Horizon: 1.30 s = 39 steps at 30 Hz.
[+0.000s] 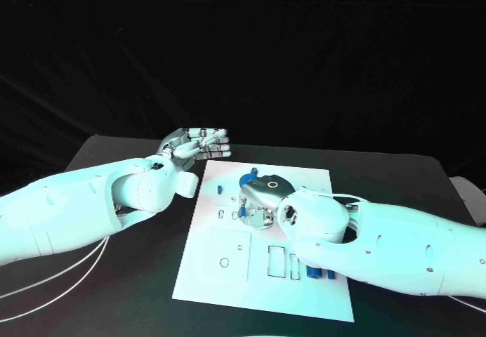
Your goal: Assemble the parts on the task board
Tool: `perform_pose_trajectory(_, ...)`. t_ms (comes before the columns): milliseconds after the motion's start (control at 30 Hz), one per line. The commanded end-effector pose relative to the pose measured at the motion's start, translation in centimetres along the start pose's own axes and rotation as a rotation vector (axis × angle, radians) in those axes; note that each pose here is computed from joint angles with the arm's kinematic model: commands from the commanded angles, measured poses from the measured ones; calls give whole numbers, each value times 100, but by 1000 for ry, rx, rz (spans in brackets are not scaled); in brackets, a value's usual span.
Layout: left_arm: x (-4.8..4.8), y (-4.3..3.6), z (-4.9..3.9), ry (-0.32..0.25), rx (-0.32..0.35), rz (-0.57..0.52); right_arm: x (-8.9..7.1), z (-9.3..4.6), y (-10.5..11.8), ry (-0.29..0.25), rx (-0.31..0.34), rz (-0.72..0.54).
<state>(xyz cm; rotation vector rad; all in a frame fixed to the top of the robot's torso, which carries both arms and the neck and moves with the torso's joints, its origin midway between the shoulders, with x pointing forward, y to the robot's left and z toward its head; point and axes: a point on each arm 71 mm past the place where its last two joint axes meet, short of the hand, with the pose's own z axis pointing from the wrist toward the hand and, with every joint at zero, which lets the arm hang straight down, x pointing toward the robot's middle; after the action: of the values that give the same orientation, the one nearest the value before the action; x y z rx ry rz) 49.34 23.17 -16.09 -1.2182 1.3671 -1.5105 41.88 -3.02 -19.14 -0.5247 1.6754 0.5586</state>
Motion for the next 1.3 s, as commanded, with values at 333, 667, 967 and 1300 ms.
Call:
perform_pose_trajectory(333,31,-4,7,22,3,-8,4,103,46,66,58,-164)
perform_pose_trajectory(667,43,-1,13,25,2,-9,21,150,60,113,65,-203)
perform_pose_trajectory(967,54,2,20,27,2,-10,33,170,66,126,66,-213)
perform_pose_trajectory(1300,53,2,22,27,1,-10,22,173,89,111,58,-205)
